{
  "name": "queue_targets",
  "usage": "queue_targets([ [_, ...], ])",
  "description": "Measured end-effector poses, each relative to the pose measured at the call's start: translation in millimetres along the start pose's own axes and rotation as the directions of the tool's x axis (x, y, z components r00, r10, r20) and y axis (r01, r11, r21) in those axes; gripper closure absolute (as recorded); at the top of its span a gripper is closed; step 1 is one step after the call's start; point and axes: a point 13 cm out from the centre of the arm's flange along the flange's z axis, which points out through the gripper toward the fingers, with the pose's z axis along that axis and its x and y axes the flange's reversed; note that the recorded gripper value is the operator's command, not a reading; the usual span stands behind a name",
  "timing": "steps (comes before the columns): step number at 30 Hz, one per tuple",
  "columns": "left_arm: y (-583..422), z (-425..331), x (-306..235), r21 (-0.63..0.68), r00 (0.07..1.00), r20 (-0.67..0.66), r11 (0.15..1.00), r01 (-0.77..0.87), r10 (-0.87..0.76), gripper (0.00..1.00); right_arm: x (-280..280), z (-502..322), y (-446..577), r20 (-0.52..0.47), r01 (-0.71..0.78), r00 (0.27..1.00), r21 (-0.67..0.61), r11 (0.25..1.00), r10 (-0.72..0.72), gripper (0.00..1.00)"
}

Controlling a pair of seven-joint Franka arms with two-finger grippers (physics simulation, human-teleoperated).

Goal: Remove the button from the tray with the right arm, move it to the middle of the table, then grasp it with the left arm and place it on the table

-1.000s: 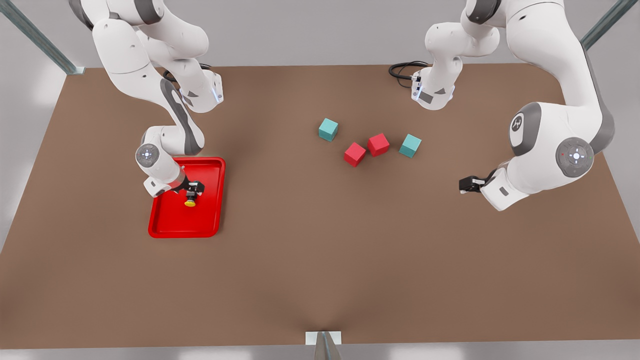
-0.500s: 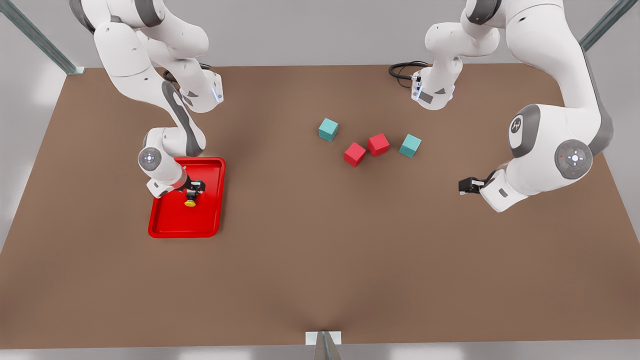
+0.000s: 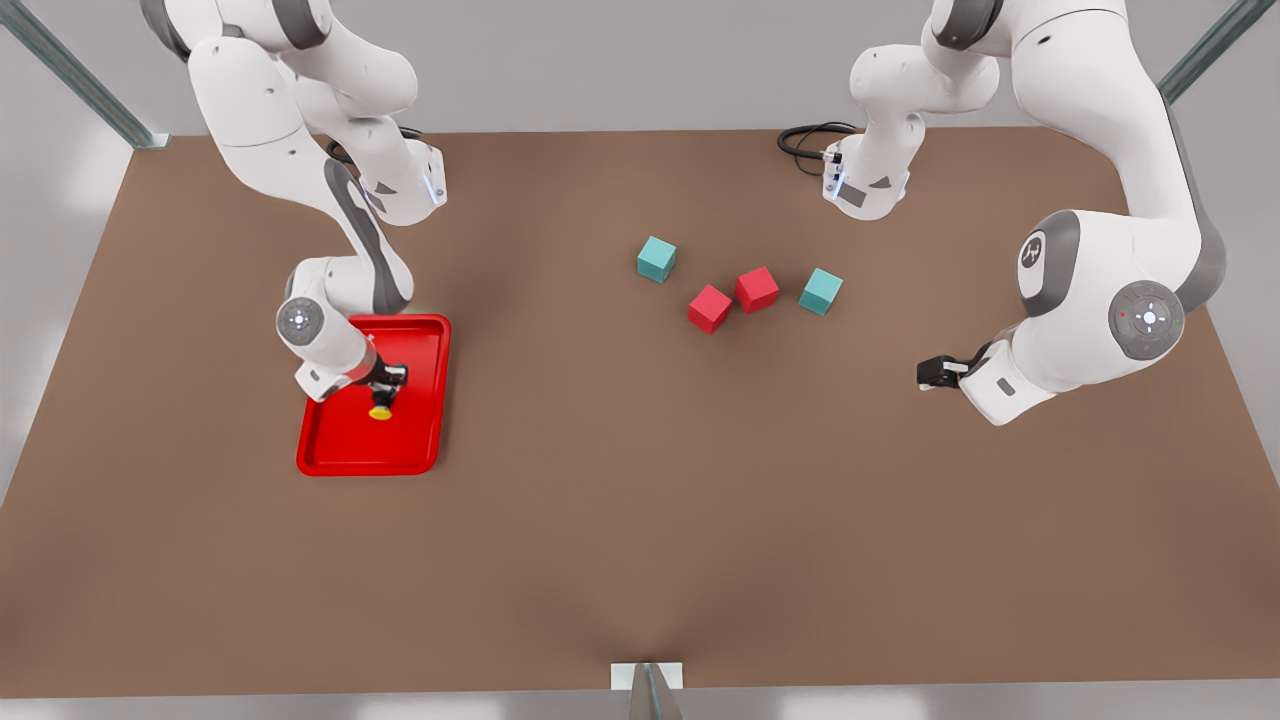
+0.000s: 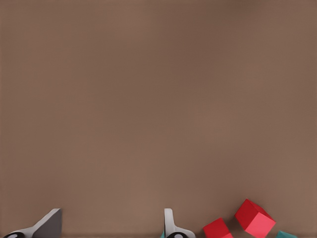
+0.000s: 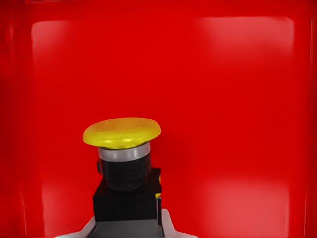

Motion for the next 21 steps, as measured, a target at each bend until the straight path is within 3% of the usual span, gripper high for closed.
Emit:
queue_targets([
  [5, 0.0, 0.0, 0.0, 0.000, 1.000, 0.000, 1.000, 0.000, 0.000, 0.00, -30.8, -36.2, 64.8, 0.053, 0.105, 0.993, -0.028, 0.994, -0.104, 0.58],
  [13, -0.4, 0.8, -0.3, 0.001, 1.000, -0.001, 1.000, 0.000, 0.000, 0.00, -63.0, -83.1, 250.5, 0.117, 0.262, 0.960, -0.069, 0.963, -0.253, 0.58],
  [21, -0.2, 2.1, -1.0, 0.001, 1.000, -0.002, 1.000, 0.000, 0.000, 0.00, -72.2, -80.6, 430.7, 0.129, 0.224, 0.970, -0.148, 0.963, -0.205, 0.58],
])
